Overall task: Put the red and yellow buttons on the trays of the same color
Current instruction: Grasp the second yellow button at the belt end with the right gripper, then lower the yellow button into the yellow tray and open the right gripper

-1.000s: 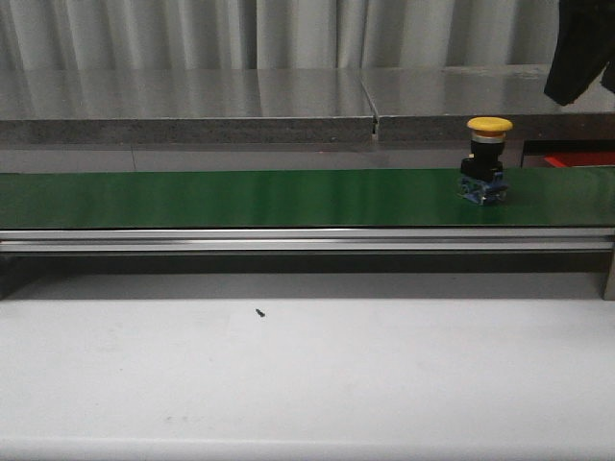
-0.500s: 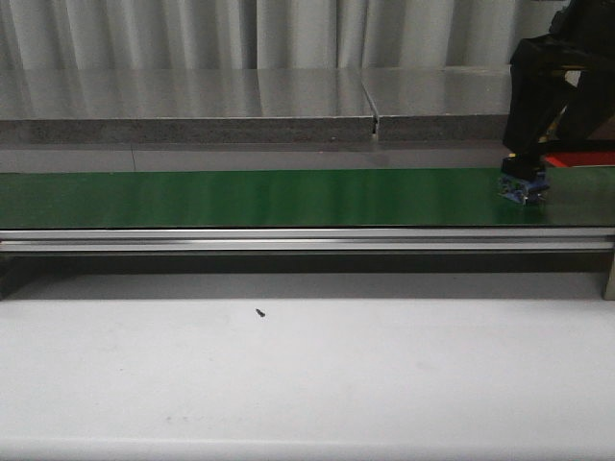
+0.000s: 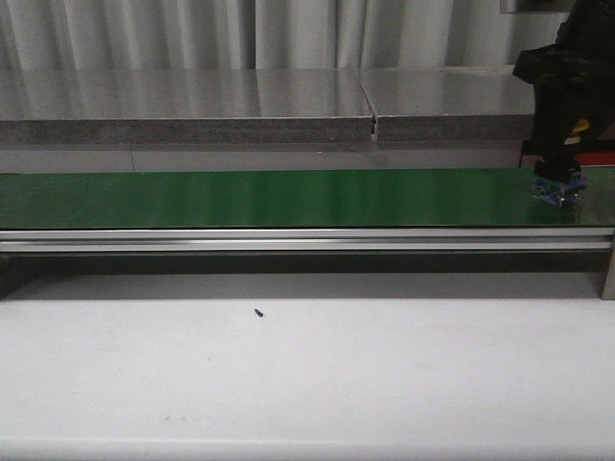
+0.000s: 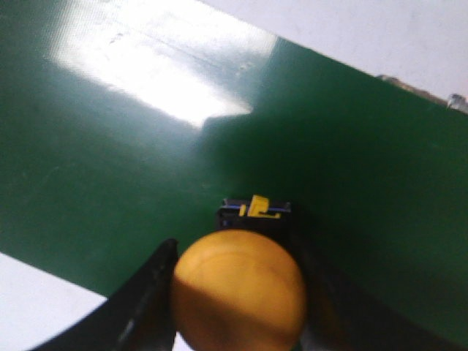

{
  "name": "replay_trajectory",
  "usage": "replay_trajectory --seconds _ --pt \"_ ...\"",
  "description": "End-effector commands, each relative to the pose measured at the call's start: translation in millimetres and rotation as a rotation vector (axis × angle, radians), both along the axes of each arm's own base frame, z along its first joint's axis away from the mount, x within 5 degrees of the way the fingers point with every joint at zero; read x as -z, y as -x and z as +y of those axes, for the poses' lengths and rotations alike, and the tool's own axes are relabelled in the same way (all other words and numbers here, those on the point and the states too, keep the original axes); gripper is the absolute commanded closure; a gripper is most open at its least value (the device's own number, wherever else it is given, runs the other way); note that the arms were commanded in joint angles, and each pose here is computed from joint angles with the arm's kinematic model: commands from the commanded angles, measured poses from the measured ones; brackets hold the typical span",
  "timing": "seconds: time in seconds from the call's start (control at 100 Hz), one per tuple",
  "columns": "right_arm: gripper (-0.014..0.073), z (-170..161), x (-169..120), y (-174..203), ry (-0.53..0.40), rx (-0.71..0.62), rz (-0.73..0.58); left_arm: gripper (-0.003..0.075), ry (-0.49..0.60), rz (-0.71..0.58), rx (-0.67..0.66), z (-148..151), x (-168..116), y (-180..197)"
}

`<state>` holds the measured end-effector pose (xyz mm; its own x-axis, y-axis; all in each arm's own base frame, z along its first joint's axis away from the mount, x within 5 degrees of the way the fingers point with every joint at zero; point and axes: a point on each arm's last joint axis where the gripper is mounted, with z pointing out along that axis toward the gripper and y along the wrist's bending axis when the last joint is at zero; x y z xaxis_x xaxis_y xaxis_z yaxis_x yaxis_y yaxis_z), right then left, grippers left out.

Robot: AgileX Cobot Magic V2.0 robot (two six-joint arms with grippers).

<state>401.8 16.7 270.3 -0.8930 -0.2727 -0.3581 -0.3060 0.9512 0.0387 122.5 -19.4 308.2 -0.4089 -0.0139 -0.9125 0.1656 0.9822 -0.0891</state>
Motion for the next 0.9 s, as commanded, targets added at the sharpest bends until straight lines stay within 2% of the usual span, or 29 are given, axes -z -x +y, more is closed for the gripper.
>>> replay_trajectory --seconds 0.0,0.18,0.35,0.46,0.6,0.74,0.89 --pt "0.0486 -7.8 -44.1 10.5 -0.003 0.015 -0.091 0.0739 0.029 -0.09 -0.014 -0.1 -15.2 -2.9" --pt "0.0486 -55.2 -84.8 28.6 -0.004 0.138 -0.172 0.0739 0.029 -0.09 -0.014 -0.1 -15.2 -2.9" --pt "0.0486 -124.1 -97.5 49.1 -0.08 0.352 -0.219 0.0739 0.029 -0.09 -0.014 -0.1 -15.2 -2.9" --pt "0.0486 -170.4 -92.3 60.9 -0.116 0.493 -0.228 0.0739 0.029 -0.09 -0.014 -0.1 -15.2 -2.9" --pt "0.0486 -212.4 -79.7 70.6 -0.181 0.624 -0.234 0.0739 0.029 -0.09 -0.014 -0.1 -15.2 -2.9" --pt "0.0486 -237.3 -58.0 70.7 -0.196 0.689 -0.198 0.0739 0.029 -0.09 -0.014 -0.1 -15.2 -2.9" --pt "0.0486 -250.1 -31.6 60.9 -0.206 0.715 -0.16 0.0739 0.029 -0.09 -0.014 -0.1 -15.2 -2.9"
